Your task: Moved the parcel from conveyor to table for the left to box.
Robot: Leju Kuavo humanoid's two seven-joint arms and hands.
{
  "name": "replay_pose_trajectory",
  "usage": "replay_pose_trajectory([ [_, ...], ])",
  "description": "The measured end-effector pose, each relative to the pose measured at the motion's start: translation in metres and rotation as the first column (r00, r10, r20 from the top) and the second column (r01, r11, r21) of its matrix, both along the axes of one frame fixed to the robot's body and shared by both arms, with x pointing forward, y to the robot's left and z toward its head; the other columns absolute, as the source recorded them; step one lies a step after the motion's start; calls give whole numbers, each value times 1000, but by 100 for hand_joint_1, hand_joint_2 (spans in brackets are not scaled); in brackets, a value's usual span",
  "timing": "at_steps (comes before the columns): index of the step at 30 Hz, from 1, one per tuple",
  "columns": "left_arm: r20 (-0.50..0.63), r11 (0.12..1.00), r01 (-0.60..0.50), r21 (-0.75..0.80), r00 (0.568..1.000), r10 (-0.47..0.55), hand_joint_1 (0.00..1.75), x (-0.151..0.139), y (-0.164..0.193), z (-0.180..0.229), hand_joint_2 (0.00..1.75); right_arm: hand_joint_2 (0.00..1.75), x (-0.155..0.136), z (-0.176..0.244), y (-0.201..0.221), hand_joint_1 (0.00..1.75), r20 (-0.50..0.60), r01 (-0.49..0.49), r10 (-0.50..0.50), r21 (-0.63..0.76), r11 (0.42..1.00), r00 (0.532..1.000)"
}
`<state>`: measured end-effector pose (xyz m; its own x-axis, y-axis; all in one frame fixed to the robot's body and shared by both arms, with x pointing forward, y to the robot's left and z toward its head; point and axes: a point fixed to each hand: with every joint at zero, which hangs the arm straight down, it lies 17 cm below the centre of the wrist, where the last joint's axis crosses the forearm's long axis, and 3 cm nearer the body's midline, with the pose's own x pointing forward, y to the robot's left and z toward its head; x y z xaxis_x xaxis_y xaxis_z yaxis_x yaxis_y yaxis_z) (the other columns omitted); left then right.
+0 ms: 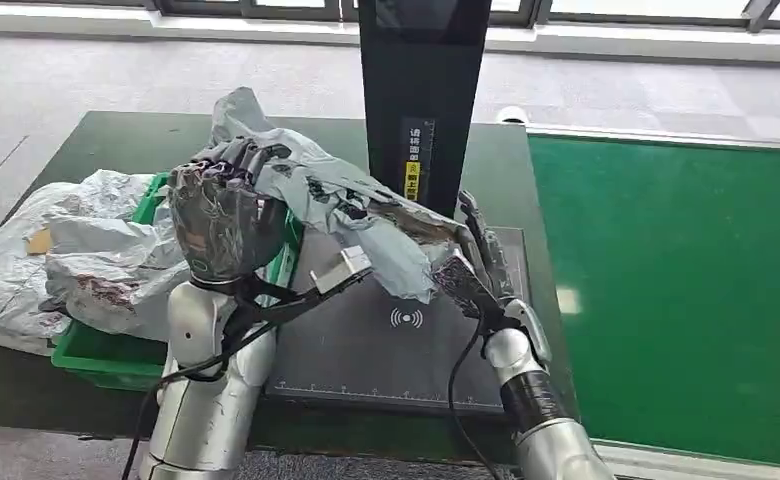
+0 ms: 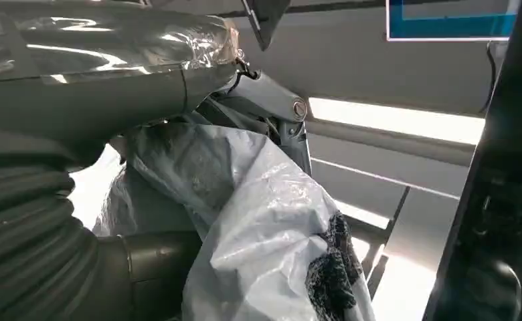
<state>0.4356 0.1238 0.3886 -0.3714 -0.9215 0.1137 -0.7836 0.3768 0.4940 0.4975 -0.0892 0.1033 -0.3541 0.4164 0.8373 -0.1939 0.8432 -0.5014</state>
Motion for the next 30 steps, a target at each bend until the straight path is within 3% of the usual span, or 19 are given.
replay_pose_trajectory([
  [5,93,998,-54,-40,994,57,175,-7,25,36,175,0,-4,-23,-28,0,-59,77,-76,17,997,995],
  [8,82,993,-109,-41,990,112,175,6,52,33,175,0,-13,-42,-44,0,-92,107,-106,16,994,990],
  [17,-103,977,-207,-55,974,201,175,59,97,-22,175,0,-20,-50,-58,0,-108,134,-131,24,991,985],
  [25,-273,951,-293,-99,927,257,175,85,123,-75,175,0,-24,-50,-63,0,-111,135,-130,33,990,985],
  [30,-317,947,-310,-83,909,270,175,93,131,-92,175,0,-25,-49,-66,0,-107,139,-134,36,990,985],
])
